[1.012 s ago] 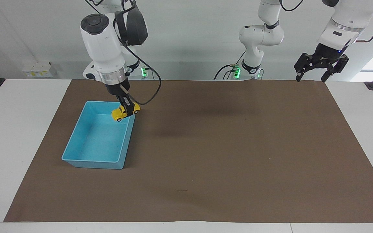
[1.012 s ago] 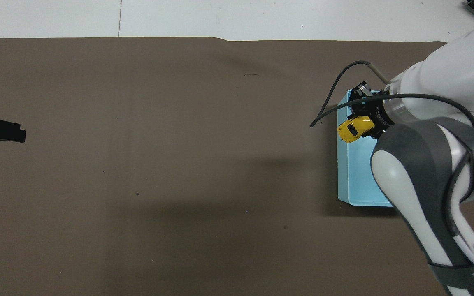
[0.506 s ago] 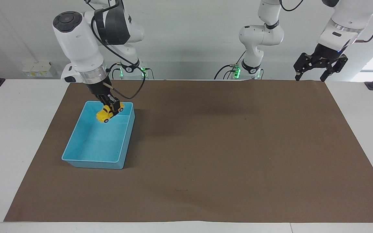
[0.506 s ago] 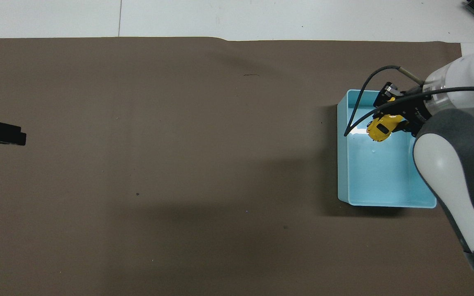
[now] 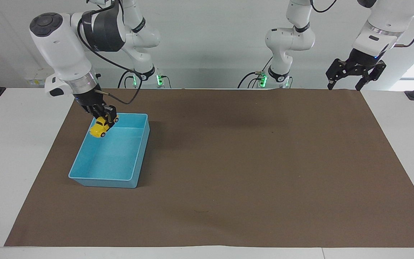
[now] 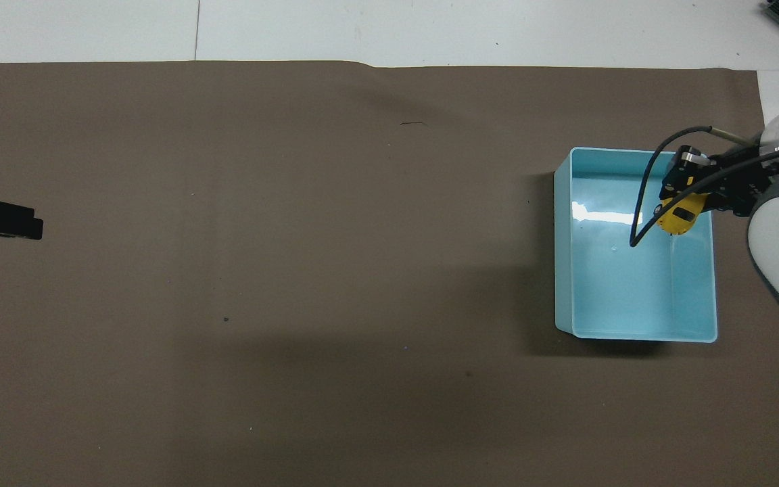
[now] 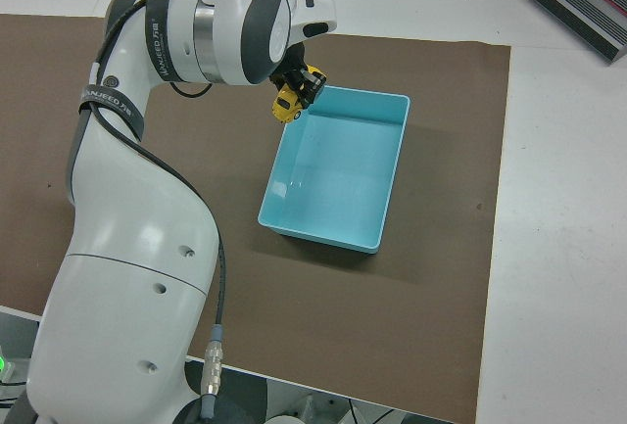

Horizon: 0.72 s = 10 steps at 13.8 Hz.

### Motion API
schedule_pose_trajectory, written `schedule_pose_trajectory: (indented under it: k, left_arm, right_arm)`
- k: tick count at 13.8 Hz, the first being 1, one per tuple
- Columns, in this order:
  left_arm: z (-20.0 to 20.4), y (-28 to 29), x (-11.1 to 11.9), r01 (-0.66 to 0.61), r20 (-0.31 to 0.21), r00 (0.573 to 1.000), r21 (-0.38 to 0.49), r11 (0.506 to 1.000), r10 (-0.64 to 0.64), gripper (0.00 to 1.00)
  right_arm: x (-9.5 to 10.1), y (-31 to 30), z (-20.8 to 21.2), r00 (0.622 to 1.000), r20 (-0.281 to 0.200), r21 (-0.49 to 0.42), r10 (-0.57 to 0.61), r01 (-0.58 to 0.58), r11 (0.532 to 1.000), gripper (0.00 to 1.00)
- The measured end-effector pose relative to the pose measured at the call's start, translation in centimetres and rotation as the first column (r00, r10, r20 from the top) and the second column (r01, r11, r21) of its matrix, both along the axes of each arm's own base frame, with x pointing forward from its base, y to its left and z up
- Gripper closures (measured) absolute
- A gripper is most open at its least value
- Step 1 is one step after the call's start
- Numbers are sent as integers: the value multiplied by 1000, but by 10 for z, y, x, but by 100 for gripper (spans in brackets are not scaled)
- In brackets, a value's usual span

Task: Wind up and store yellow beetle car
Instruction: 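Lower the car into the bin with the right gripper and release it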

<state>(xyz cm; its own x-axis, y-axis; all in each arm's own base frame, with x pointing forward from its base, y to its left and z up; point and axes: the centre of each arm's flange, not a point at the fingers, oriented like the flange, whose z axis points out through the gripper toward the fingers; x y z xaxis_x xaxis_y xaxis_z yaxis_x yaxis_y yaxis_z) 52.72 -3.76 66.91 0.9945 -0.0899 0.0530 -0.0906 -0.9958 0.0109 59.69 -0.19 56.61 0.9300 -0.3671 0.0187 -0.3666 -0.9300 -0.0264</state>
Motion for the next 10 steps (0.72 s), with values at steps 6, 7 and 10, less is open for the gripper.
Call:
schedule_pose_trajectory:
  k: [6, 7, 10]
  left_arm:
    - [0, 0, 0, 0, 0, 1000, 0, 1000, 0, 0]
    - [0, 0, 0, 0, 0, 1000, 0, 1000, 0, 0]
    - [0, 0, 0, 0, 0, 1000, 0, 1000, 0, 0]
  right_arm:
    - [-4, -21, 7, 964, 4, -44, 265, -265, 963, 53]
    - [-4, -20, 8, 959, -4, -66, 283, -283, 957, 53]
    - [-6, -15, 1, 937, -24, -83, 348, -349, 934, 53]
